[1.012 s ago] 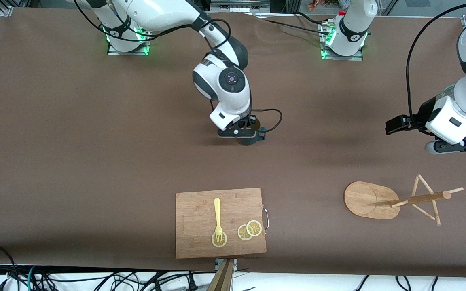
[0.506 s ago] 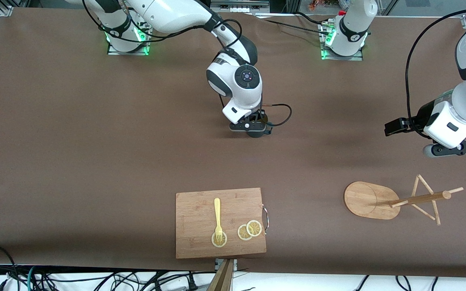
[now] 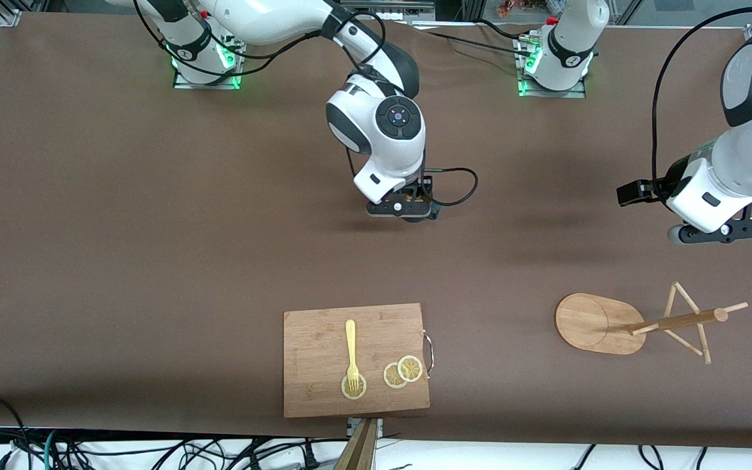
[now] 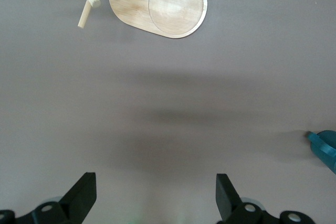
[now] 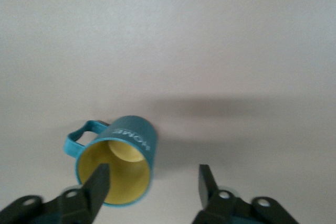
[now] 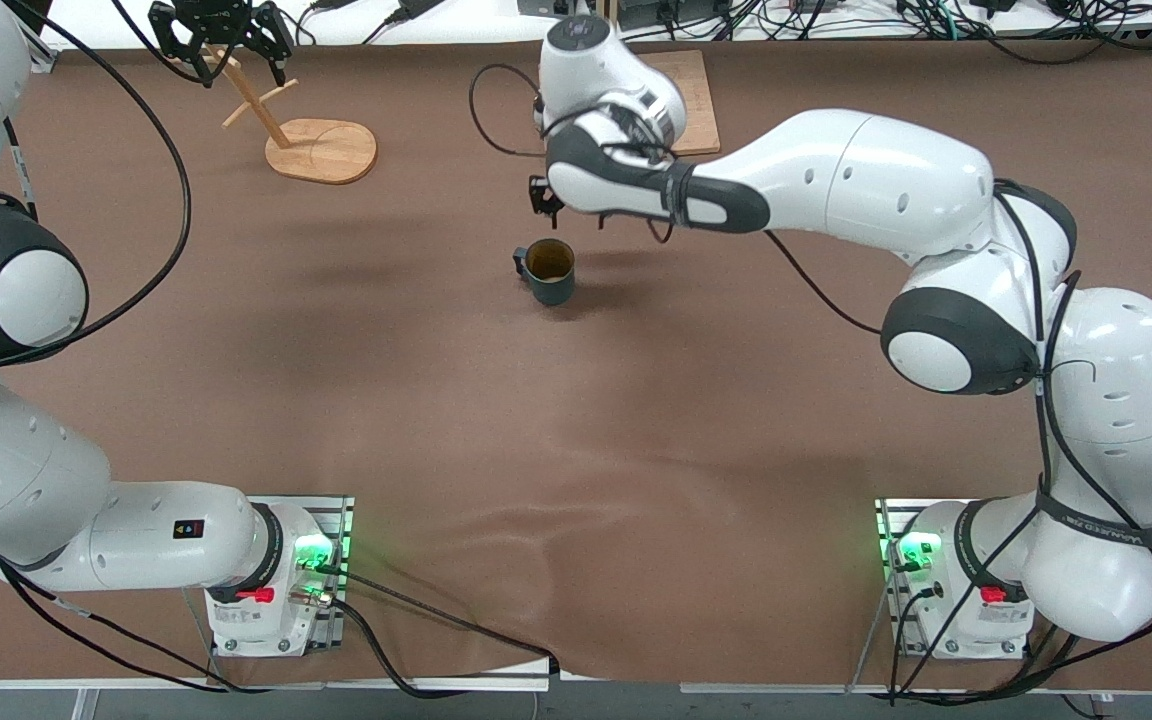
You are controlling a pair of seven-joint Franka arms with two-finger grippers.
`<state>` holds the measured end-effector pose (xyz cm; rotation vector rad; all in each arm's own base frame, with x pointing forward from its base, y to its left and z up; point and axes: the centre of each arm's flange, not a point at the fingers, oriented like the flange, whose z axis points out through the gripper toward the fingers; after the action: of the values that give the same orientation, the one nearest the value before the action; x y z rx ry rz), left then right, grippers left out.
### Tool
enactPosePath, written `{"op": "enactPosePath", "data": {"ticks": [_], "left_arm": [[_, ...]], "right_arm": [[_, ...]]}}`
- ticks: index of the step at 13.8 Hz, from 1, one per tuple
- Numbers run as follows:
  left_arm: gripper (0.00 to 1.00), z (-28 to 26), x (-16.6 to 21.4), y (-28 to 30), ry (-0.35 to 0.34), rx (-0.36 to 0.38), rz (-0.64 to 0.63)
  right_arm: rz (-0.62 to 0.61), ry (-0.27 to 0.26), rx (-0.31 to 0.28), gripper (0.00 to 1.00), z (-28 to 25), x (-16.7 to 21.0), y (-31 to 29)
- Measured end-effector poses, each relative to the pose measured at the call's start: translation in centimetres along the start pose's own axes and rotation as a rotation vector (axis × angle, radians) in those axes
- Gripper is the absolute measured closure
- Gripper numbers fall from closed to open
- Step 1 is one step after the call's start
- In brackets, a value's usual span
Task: Pass cup and hang on rack
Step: 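Carry the teal mug with the right gripper toward the table middle, then set the mug down, open the right gripper and withdraw it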
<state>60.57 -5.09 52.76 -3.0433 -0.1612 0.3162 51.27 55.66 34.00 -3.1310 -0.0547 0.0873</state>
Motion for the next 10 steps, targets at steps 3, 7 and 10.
{"op": "enactPosePath", "data": {"ticks": [3,7,10], "left_arm": [[0.00,0.2,-0.3,0.1,-0.020,0.006,0.003],[0.00,0.7,-1.3,1.3,-0.018,0.008,0.050],[0.00,3.4,-2.6,1.7,0.012,-0.067,0.158]], "right_arm": [[-0.101,-0.008,-0.020,0.00,-5.1,3.9,5.8],[-0.143,-0.024,-0.035,0.00,-11.2,9.2,17.3],[-0.098,-0.046,-0.050,0.00,-15.4,11.5,26.5]]}}
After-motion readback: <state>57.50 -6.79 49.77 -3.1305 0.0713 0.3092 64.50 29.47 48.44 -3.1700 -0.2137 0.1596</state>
